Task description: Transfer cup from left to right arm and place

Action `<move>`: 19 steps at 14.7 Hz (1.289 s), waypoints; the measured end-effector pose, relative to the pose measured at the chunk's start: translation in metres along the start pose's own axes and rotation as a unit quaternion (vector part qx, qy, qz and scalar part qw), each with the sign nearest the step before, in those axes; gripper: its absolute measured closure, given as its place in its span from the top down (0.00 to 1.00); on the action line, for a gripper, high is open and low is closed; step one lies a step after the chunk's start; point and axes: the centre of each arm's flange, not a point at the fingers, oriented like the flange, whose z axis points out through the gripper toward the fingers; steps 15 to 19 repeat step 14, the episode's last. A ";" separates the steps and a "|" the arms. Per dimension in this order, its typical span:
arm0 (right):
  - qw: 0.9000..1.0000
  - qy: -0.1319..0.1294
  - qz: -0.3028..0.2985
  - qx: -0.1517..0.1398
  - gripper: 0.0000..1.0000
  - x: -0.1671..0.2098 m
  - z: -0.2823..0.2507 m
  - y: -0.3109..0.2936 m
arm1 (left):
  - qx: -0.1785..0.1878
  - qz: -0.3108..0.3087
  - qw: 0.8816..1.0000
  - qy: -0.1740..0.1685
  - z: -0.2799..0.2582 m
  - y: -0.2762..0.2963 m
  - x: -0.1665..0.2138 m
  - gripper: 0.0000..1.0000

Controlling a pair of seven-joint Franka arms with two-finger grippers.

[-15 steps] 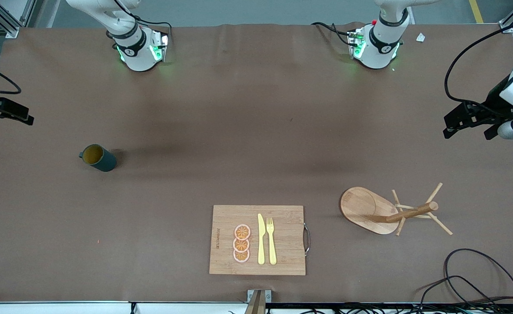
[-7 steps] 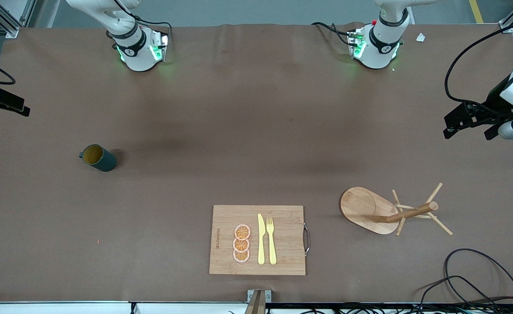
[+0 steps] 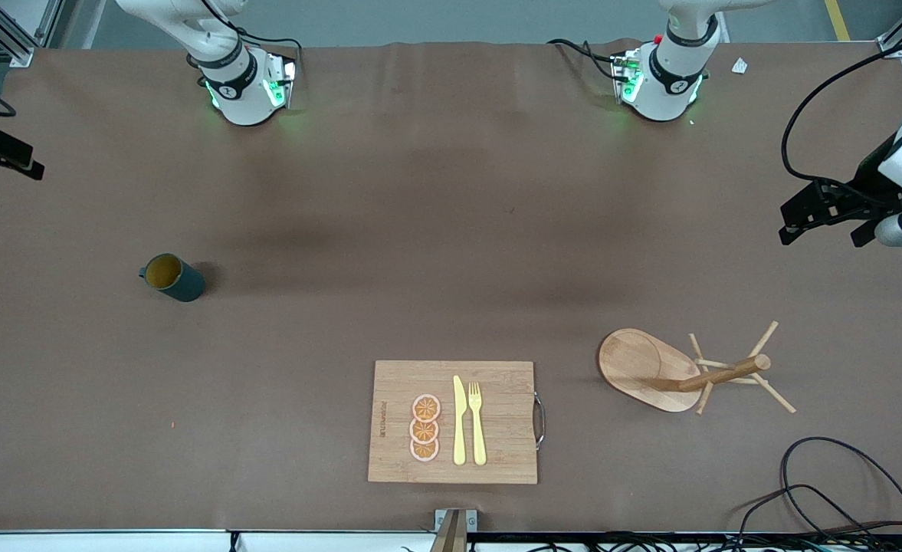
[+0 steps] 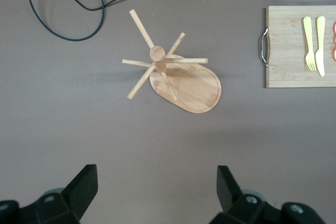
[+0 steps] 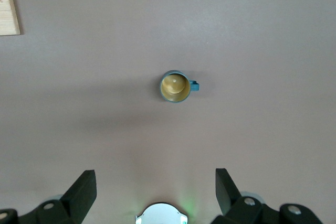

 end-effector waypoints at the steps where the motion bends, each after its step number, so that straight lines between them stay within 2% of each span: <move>1: 1.000 0.003 0.000 0.001 1.00 -0.005 -0.004 0.000 | 0.000 0.000 1.000 0.000 0.000 0.000 0.000 1.00; 19: 1.000 0.006 0.000 0.001 1.00 -0.010 -0.005 0.001 | 0.000 0.000 1.000 0.000 0.000 0.000 0.000 1.00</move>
